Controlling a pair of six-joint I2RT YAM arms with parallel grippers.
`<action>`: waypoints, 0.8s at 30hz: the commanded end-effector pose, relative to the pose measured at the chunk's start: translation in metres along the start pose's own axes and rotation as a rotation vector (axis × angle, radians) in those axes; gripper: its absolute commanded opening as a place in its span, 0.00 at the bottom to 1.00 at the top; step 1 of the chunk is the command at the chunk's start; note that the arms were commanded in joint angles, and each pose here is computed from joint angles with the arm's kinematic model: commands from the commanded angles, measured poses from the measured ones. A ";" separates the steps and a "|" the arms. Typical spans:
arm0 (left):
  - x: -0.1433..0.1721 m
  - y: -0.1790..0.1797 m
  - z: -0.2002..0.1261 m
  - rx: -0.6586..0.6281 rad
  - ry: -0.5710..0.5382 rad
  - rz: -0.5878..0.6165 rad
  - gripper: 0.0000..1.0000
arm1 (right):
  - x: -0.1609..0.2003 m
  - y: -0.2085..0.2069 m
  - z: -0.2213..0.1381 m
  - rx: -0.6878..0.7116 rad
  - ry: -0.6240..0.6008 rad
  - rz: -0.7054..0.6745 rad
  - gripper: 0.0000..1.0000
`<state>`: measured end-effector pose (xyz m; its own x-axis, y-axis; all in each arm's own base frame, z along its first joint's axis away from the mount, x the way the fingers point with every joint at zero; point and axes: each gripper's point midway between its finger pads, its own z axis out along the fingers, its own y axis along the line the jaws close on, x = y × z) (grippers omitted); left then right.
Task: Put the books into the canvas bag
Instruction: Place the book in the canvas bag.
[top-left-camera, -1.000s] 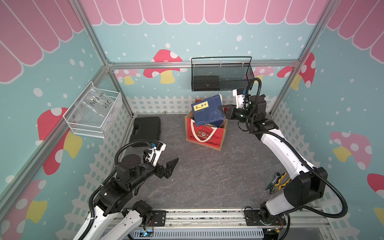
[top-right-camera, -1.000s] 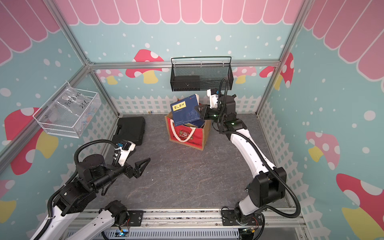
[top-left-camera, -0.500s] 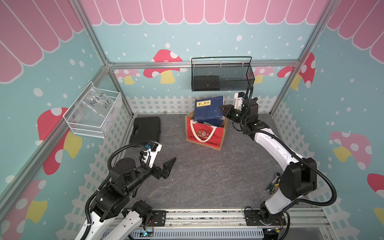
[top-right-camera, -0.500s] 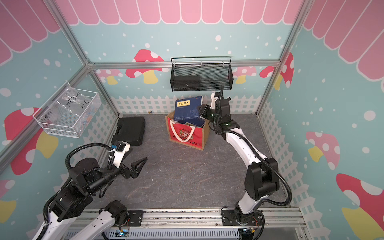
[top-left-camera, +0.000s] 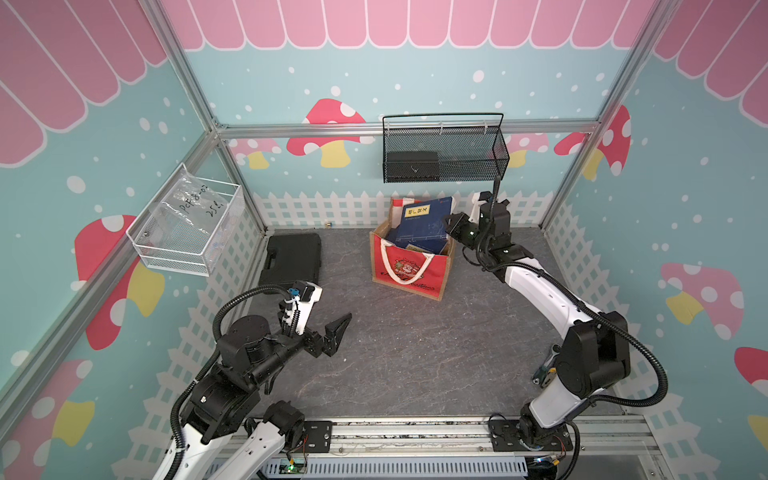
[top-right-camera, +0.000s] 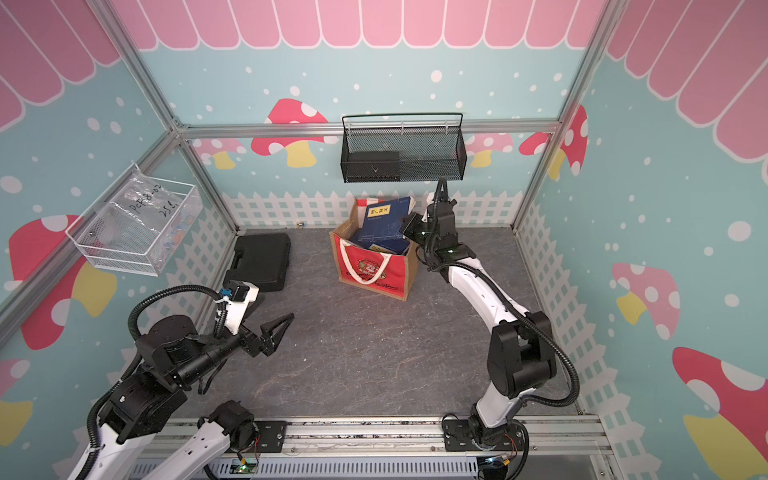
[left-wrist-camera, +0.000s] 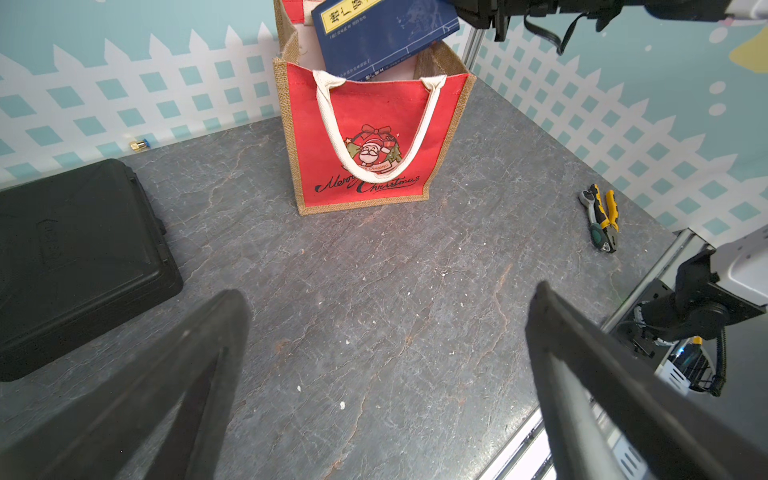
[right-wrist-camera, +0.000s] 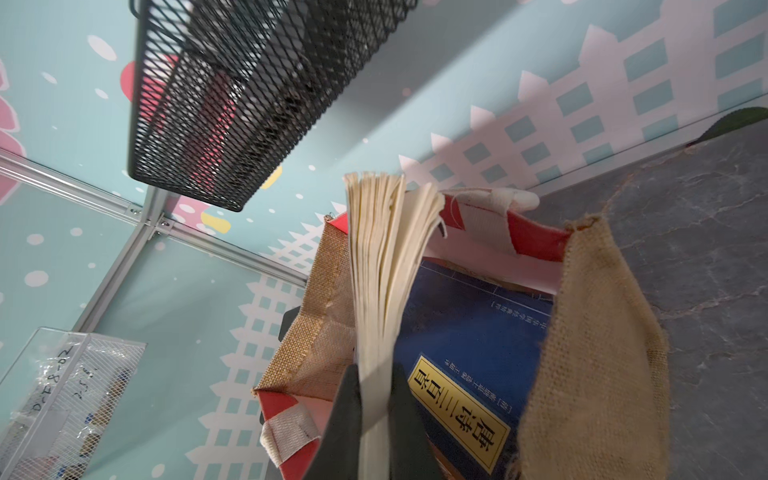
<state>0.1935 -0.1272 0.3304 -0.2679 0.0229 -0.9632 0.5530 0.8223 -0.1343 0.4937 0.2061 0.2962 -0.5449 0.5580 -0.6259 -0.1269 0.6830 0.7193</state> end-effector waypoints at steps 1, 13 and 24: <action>0.000 -0.001 0.002 0.014 -0.005 -0.008 0.99 | 0.006 0.010 0.014 0.009 0.005 0.025 0.00; -0.001 0.000 0.002 0.010 -0.011 -0.015 0.99 | 0.027 -0.002 0.028 0.115 0.016 0.030 0.31; 0.005 0.002 0.016 0.018 0.040 -0.038 0.99 | 0.010 0.006 -0.003 0.130 -0.037 -0.084 0.58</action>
<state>0.2017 -0.1302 0.3237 -0.3013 0.0211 -0.9533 0.5483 0.8218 -0.1551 0.4964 0.2229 0.2659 -0.5569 0.5276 -0.6415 -0.0266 0.7606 0.6486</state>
